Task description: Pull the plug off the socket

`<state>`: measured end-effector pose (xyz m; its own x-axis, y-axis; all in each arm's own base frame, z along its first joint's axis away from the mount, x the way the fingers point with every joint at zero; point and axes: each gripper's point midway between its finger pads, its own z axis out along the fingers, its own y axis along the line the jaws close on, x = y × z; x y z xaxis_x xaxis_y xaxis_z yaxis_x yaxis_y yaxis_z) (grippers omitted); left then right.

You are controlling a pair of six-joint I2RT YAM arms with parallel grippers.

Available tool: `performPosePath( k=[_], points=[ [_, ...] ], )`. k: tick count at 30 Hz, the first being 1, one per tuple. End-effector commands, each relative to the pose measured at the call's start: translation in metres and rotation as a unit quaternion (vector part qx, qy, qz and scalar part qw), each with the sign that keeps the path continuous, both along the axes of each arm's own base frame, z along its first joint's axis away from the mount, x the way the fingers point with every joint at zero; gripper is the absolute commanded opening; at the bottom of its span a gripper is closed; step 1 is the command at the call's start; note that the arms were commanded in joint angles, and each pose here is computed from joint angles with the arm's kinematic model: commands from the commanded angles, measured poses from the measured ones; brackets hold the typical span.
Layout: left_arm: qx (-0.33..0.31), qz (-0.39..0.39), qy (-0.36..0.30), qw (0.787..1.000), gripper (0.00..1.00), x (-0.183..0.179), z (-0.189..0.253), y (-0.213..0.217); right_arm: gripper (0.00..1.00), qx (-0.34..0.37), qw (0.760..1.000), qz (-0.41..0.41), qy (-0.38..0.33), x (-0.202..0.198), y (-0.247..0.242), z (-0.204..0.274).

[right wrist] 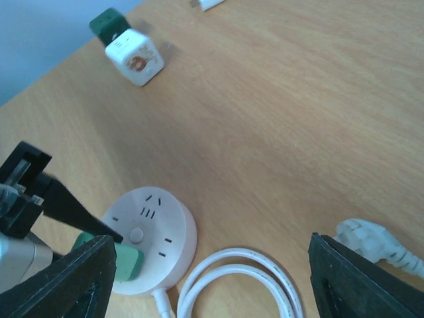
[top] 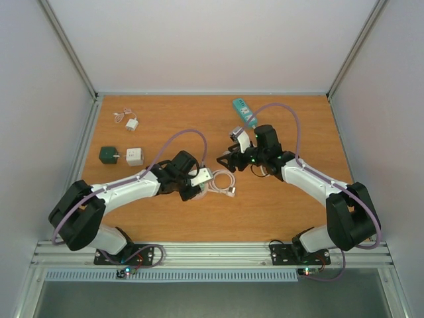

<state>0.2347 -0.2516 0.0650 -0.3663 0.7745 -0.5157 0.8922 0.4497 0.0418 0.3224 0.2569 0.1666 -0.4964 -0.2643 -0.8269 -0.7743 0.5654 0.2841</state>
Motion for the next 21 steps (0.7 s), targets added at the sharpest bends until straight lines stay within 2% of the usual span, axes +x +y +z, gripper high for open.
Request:
performPosePath(
  k=[1,7,12,18,21],
  points=[
    [-0.004,-0.104,-0.004,0.995,0.17,-0.023,0.007,-0.003,0.78,-0.014,0.997,0.078,0.005,-0.029,0.0,-0.016],
    [-0.015,-0.198,-0.004,0.98,0.1,-0.042,0.008,0.0,0.71,-0.008,0.987,0.162,0.019,-0.066,0.005,-0.034],
    [-0.044,-0.233,-0.013,0.971,0.12,-0.043,0.012,0.003,0.71,-0.01,0.977,0.209,-0.029,-0.094,0.011,-0.042],
    [-0.055,-0.279,-0.01,0.959,0.12,-0.053,0.011,0.008,0.71,-0.027,0.969,0.226,-0.1,-0.113,0.028,-0.055],
    [-0.043,-0.295,-0.006,0.954,0.11,-0.059,0.004,0.013,0.69,-0.011,0.971,0.217,-0.096,-0.11,0.043,-0.051]
  ],
)
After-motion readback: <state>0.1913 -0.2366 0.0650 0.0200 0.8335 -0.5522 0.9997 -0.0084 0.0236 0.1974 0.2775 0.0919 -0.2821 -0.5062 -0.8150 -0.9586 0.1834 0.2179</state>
